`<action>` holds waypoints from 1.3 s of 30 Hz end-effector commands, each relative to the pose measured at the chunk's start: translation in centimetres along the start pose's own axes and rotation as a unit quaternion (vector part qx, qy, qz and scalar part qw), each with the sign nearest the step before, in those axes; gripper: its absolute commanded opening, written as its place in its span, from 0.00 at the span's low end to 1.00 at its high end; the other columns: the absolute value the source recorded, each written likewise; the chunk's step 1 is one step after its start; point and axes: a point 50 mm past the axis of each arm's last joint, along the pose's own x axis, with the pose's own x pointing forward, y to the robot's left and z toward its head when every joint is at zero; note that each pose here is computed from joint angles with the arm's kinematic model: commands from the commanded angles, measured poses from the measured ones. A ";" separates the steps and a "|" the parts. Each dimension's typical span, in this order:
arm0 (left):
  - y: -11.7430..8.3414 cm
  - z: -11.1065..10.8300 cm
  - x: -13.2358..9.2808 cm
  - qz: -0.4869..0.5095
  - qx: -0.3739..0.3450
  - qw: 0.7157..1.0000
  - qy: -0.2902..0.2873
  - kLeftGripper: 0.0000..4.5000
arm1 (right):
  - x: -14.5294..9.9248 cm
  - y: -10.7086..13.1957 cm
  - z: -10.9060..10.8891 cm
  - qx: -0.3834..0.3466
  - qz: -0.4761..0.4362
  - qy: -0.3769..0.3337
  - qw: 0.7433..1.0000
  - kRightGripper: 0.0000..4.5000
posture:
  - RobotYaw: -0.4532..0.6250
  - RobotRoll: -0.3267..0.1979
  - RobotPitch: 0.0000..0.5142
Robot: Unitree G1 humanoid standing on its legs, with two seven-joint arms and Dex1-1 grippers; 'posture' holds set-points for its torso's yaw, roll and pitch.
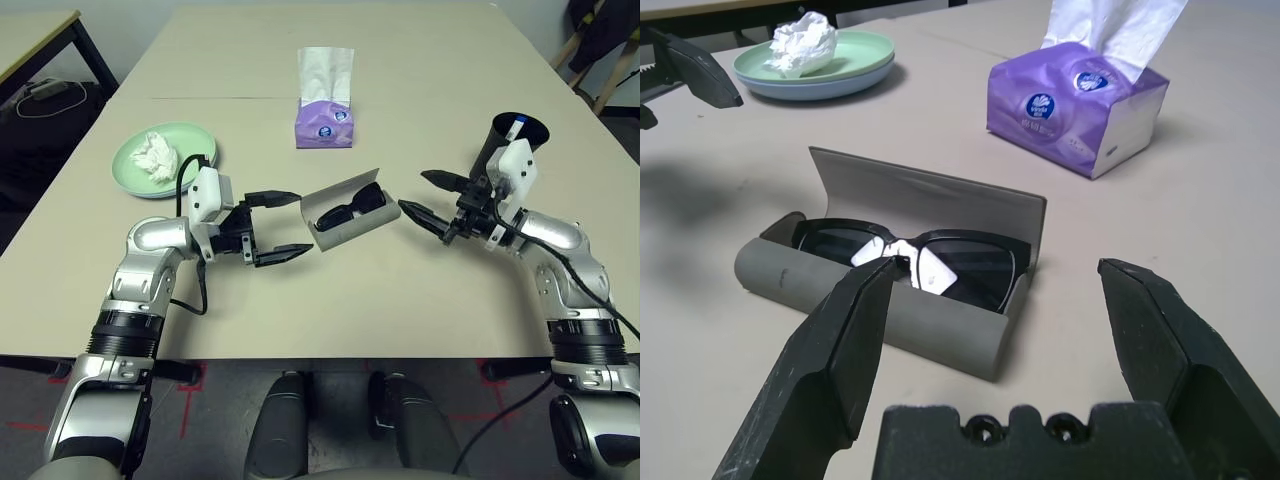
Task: Organize and tidy the items on the table.
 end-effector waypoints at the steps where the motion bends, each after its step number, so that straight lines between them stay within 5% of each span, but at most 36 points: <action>1: -0.2 -0.8 -0.1 0.006 -0.011 1.000 0.012 1.00 | -1.0 -0.4 -0.5 -0.018 0.012 0.005 1.000 0.99 | 0.51 0.62 0.34; 23: 1.1 -3.1 0.0 0.046 -0.011 0.999 0.001 1.00 | -4.2 -0.2 -1.9 0.013 0.041 0.045 0.998 0.99 | 0.49 0.62 0.31; 27: 1.4 -2.9 -1.0 0.039 -0.040 0.998 0.004 0.78 | -3.8 -0.3 -1.7 0.011 0.041 0.039 0.998 1.00 | 0.49 0.62 0.31; 36: 1.8 -3.3 -0.7 0.043 -0.040 0.998 0.003 0.01 | -3.5 -0.4 -1.2 0.010 0.041 0.032 0.999 1.00 | 0.48 0.62 0.31; 39: 1.9 -3.4 -0.5 0.035 -0.034 0.999 0.000 0.01 | -3.4 -0.3 -1.0 0.011 0.044 0.030 0.999 1.00 | 0.47 0.62 0.31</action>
